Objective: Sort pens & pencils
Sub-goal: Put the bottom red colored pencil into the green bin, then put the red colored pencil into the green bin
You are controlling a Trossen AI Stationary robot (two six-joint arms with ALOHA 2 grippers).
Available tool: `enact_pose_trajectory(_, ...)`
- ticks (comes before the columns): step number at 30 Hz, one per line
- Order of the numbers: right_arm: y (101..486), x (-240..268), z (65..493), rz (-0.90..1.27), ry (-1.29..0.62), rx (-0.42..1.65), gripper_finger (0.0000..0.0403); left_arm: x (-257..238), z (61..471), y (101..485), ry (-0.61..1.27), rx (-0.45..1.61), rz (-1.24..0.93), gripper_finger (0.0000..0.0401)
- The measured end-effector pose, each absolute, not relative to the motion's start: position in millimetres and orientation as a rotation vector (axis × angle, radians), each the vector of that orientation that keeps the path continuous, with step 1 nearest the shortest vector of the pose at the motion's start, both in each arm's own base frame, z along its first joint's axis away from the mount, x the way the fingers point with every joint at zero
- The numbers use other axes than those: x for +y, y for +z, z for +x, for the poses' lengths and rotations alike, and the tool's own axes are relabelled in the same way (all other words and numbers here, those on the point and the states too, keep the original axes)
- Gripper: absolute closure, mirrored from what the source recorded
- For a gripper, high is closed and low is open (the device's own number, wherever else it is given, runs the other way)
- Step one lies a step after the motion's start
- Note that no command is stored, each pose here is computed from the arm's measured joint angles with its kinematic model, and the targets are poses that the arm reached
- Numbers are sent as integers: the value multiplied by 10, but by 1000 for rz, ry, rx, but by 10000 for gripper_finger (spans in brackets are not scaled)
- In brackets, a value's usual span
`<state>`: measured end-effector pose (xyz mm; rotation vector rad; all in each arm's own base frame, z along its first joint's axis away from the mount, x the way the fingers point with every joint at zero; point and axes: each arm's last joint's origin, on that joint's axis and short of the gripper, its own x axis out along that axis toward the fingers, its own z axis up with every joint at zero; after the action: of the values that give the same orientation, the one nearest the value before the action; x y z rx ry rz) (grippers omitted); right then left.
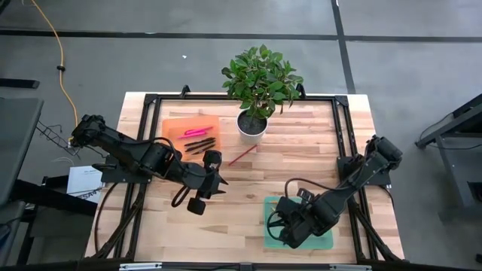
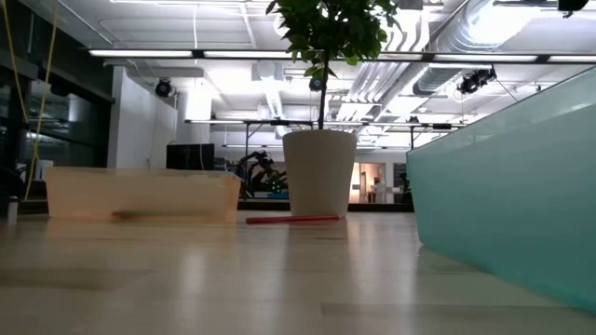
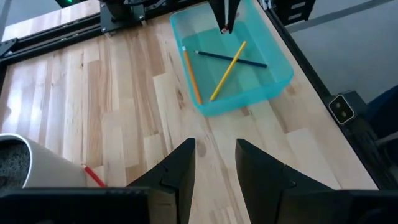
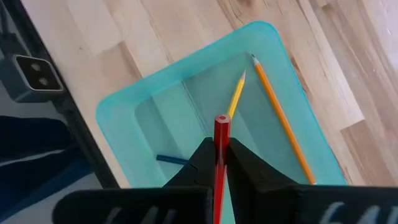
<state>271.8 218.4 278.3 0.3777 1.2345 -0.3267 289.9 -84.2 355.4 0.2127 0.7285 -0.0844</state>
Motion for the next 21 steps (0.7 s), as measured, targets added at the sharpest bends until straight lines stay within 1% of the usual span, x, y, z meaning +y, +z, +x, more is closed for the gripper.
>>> enact_pose_trajectory(3,2776,2180,2715,364,-327,1241,389,-842,2899,3554,-84,728,213,300)
enact_pose_trajectory(9,2774,2174,2707,351,-326,1251,349,-841,2897,3552,-84,732,214,300)
enact_pose_trajectory(12,2774,2175,2706,352,-325,1254,335,-841,2895,3549,-84,735,215,300)
enact_pose_trajectory(18,2779,2174,2705,356,-322,1252,330,-828,2889,3541,-64,748,194,300)
enact_pose_trajectory(21,2804,2147,2726,348,-342,1203,329,-820,2881,3533,-33,759,177,300)
